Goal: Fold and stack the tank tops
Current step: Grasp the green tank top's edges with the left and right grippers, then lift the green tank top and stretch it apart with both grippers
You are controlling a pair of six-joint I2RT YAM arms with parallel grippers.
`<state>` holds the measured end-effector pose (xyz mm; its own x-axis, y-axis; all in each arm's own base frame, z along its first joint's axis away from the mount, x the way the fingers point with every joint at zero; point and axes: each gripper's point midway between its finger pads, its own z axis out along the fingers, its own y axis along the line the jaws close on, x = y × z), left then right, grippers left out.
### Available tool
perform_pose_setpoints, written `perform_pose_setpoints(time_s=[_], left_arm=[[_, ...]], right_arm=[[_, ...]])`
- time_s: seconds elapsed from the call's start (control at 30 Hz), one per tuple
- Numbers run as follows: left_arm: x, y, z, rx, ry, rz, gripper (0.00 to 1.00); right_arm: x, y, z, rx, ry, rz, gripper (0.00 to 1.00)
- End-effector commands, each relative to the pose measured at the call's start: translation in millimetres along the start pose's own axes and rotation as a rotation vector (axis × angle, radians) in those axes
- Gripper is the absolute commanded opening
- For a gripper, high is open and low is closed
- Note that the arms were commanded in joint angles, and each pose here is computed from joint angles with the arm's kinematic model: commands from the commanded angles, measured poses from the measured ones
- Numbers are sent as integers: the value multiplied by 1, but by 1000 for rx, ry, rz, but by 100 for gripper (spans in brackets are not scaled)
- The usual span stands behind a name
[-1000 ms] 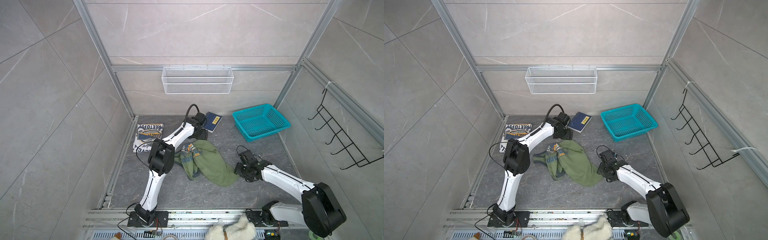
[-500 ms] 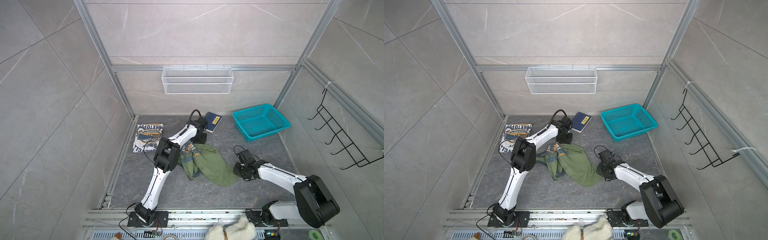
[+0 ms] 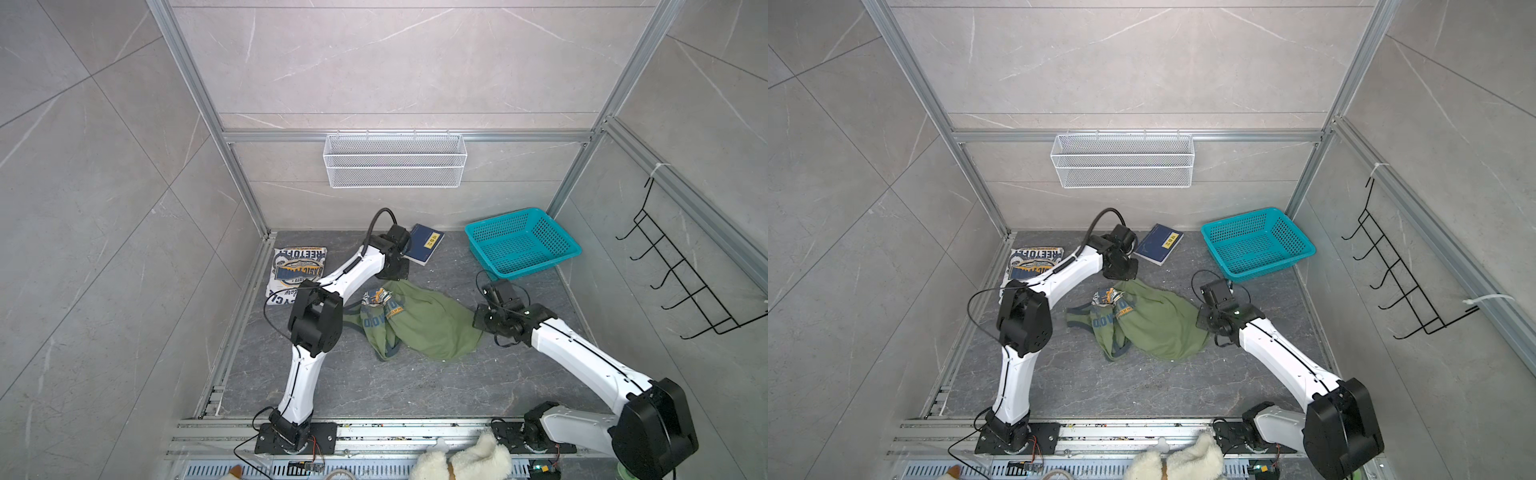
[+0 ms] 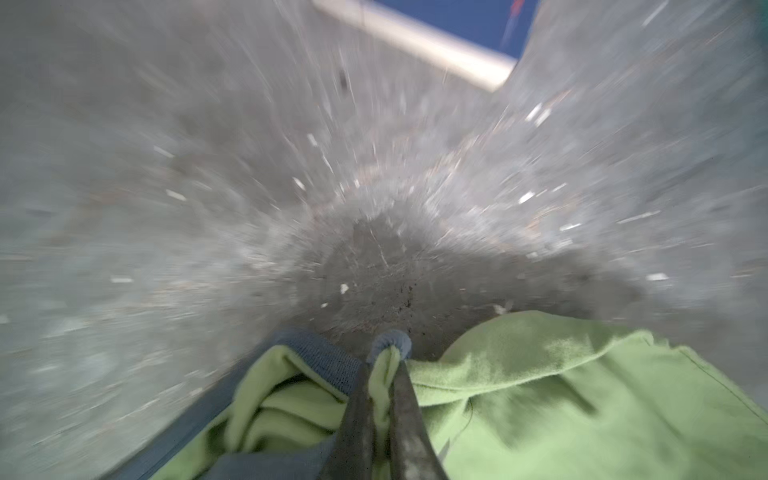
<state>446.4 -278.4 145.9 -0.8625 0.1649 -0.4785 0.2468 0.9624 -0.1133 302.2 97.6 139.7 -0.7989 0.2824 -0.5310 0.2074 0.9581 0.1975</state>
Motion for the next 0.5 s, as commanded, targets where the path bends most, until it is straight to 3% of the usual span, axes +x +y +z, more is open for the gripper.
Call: perform_pose_setpoints(time_s=[0.0,0.13,0.27,0.37,0.47], left_arm=[[-75,21,-126,-41,-367,-6,0],[-102,32,-212,-44,-579,15,0],[-102,40,-280,-35,-739,7,0],[-81,42,-303,8,-771,-3,0],[-44,42,-304,88,-736,-37,0]], right_arm=[[-59,3,-48,62,-163,-87,0],[-125,30,-104,13,-323,-104,0],[-168,44,-163,-48,-474,-93,0],[-170,43,-186,-79,-508,-95,0],[-152,33,-190,-91,-489,-99,0]])
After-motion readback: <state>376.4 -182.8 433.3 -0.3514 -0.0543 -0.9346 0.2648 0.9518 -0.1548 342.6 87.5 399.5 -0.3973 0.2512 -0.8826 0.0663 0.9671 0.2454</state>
